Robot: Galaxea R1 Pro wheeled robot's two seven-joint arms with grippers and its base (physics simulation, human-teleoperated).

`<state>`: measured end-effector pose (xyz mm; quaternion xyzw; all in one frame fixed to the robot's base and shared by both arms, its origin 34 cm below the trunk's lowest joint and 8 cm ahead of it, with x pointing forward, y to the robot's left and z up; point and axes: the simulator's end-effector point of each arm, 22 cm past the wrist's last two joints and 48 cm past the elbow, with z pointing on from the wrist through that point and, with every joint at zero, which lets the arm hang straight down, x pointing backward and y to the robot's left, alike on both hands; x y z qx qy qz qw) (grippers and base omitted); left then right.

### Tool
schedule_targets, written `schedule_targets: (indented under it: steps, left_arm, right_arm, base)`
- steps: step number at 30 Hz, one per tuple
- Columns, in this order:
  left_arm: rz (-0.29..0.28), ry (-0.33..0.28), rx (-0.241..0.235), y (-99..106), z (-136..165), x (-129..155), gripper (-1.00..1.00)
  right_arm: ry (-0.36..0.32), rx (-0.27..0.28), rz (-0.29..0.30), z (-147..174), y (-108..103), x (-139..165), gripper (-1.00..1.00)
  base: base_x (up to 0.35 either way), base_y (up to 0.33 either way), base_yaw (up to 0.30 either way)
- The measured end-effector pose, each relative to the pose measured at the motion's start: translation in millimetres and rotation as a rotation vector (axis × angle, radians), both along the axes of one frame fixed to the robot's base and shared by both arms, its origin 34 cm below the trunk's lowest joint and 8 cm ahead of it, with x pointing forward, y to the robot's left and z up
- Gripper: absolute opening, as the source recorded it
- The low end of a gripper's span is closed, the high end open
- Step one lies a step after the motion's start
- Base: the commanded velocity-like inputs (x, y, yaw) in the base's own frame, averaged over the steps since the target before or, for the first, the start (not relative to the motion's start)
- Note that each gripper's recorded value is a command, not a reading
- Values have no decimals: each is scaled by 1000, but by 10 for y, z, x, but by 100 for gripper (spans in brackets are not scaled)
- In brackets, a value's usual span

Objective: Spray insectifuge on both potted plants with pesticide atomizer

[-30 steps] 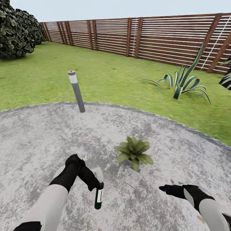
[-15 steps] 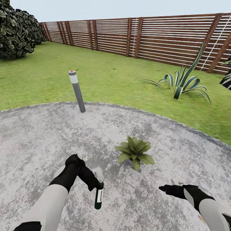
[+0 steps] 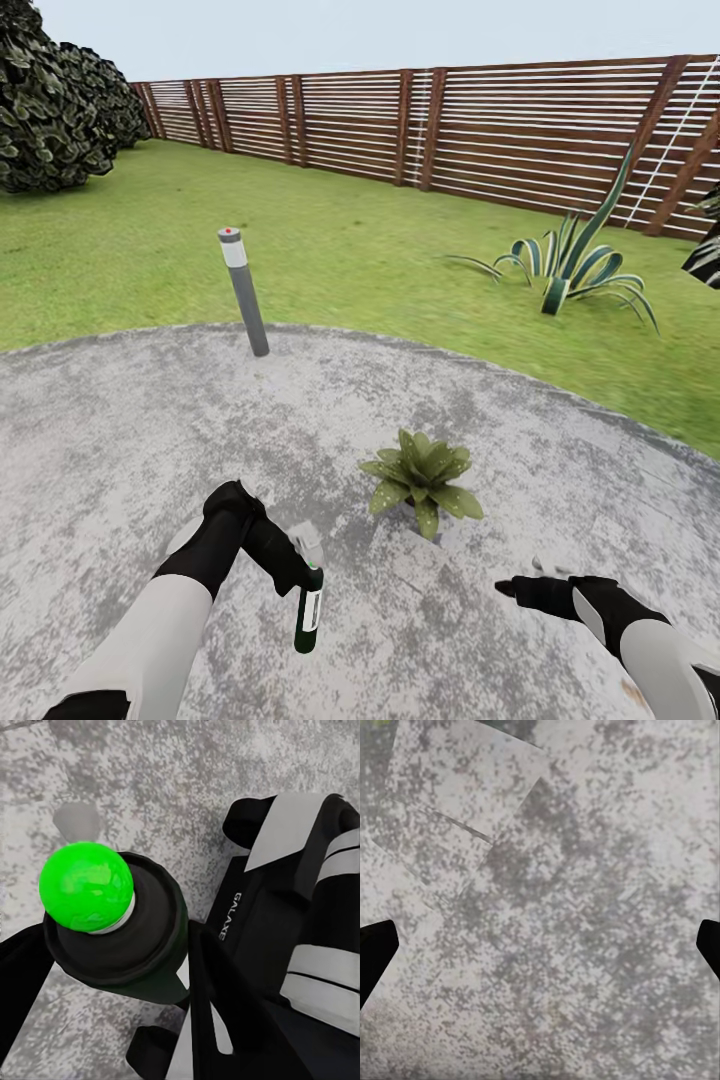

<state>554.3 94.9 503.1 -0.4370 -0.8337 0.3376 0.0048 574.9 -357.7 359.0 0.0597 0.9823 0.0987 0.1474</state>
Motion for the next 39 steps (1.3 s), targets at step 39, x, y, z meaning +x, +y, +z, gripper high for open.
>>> schedule_targets:
  steps: [39]
  left_arm:
    - [-1, -61, 1, 2, 268, 98, -100]
  right_arm:
    - [-64, -5, -14, 294, -54, 193, 100]
  base:
    - [0, 0, 0]
